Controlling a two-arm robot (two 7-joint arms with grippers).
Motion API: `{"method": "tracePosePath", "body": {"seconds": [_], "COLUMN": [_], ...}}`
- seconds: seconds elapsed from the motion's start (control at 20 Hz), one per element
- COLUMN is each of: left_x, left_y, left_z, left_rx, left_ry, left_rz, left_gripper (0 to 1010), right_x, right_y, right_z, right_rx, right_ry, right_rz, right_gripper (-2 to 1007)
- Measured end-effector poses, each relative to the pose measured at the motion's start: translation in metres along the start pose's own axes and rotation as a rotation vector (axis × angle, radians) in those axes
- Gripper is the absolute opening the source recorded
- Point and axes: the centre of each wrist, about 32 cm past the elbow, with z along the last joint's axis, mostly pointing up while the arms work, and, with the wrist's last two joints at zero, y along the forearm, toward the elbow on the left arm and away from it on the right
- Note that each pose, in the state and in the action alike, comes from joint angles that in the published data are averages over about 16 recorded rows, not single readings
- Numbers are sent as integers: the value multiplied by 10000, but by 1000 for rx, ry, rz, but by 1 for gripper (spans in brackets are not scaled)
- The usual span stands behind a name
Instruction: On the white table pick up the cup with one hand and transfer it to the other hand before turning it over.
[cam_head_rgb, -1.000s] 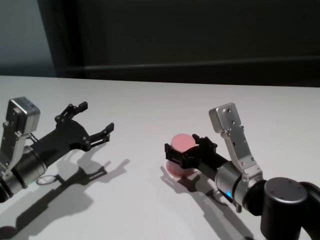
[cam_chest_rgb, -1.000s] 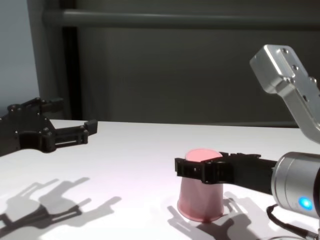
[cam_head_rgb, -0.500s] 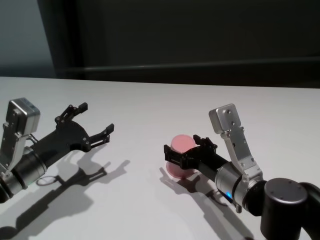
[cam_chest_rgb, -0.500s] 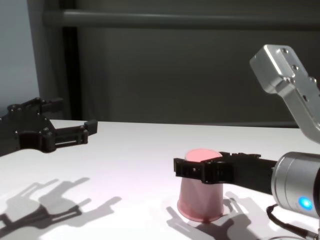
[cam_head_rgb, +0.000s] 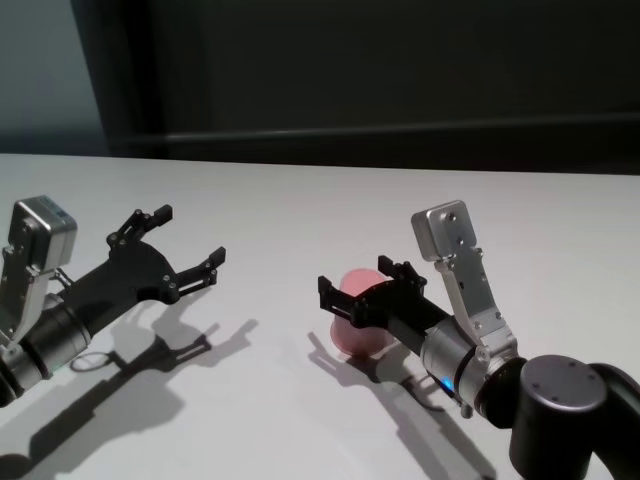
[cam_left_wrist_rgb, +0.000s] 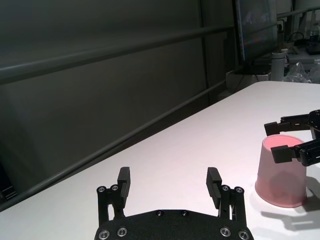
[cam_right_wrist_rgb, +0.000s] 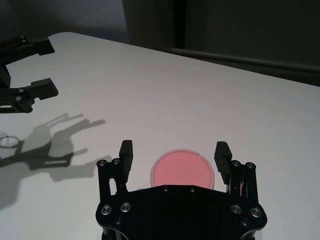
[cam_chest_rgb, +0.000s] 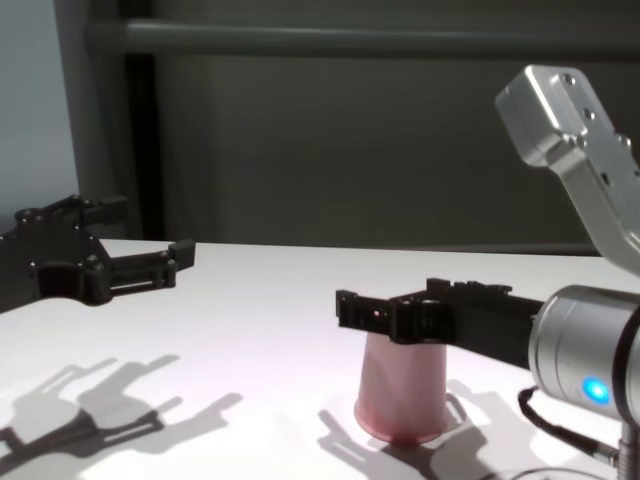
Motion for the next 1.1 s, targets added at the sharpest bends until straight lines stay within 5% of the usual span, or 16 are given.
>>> {"method": "tracePosePath", "body": {"seconds": [0.55, 0.85, 1.1], "left_x": [0, 0, 0], "left_y": [0, 0, 0], "left_z": [0, 0, 0], "left_rx": [0, 0, 0], "left_ry": [0, 0, 0], "left_rz": [0, 0, 0], "left_gripper": [1001, 1001, 1001], "right_x": [-35, 99, 278], "right_y": [-77, -183, -269], "right_z": [210, 272, 257], "right_rx": [107, 138, 150], "right_ry": [-56, -70, -74], "right_rz": [-27, -59, -88], "right_gripper": [1002, 1002, 1002]}}
